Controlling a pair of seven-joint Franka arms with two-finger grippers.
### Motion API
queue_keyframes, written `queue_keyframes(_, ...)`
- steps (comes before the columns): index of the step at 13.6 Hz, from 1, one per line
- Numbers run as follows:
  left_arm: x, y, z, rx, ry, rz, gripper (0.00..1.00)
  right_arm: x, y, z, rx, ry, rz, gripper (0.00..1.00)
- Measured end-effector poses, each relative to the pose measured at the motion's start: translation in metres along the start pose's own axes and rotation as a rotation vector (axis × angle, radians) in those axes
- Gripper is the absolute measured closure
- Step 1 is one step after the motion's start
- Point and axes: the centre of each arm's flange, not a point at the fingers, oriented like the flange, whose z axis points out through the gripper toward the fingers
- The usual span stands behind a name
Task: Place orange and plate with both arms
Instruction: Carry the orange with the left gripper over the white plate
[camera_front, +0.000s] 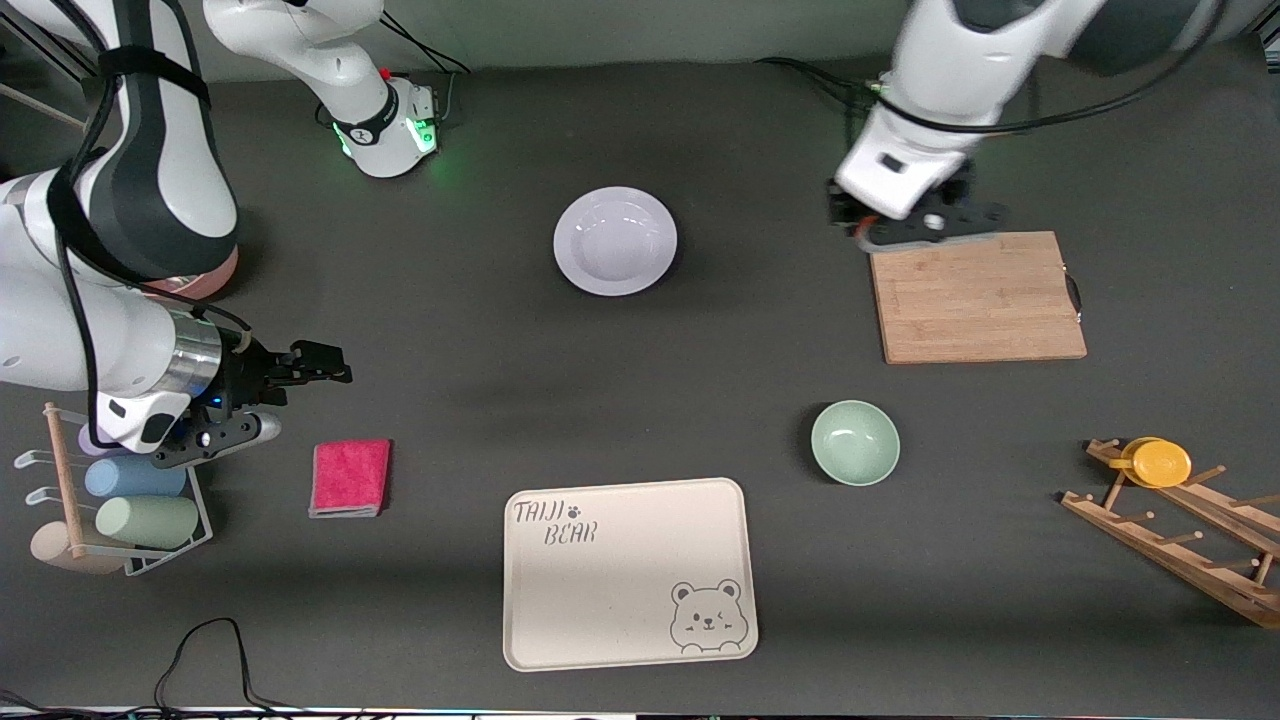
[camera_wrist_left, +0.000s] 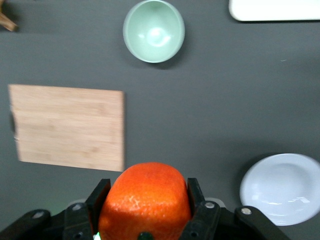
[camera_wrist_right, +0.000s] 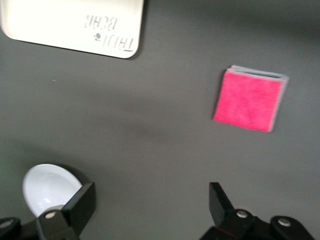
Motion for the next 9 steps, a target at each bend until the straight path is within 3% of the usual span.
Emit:
queue_keyframes(4,-0.059,0.122,0.010,-0.020,0.029,-0.061,0.33,-0.003,0.015,0.011,0.094,-0.008,0.051,0.00)
queue_keyframes(9,-0.145,0.263,0.083,-0.016,0.039,-0.109,0.33,-0.008,0.031,0.027,0.239,-0.026,0.120,0.00)
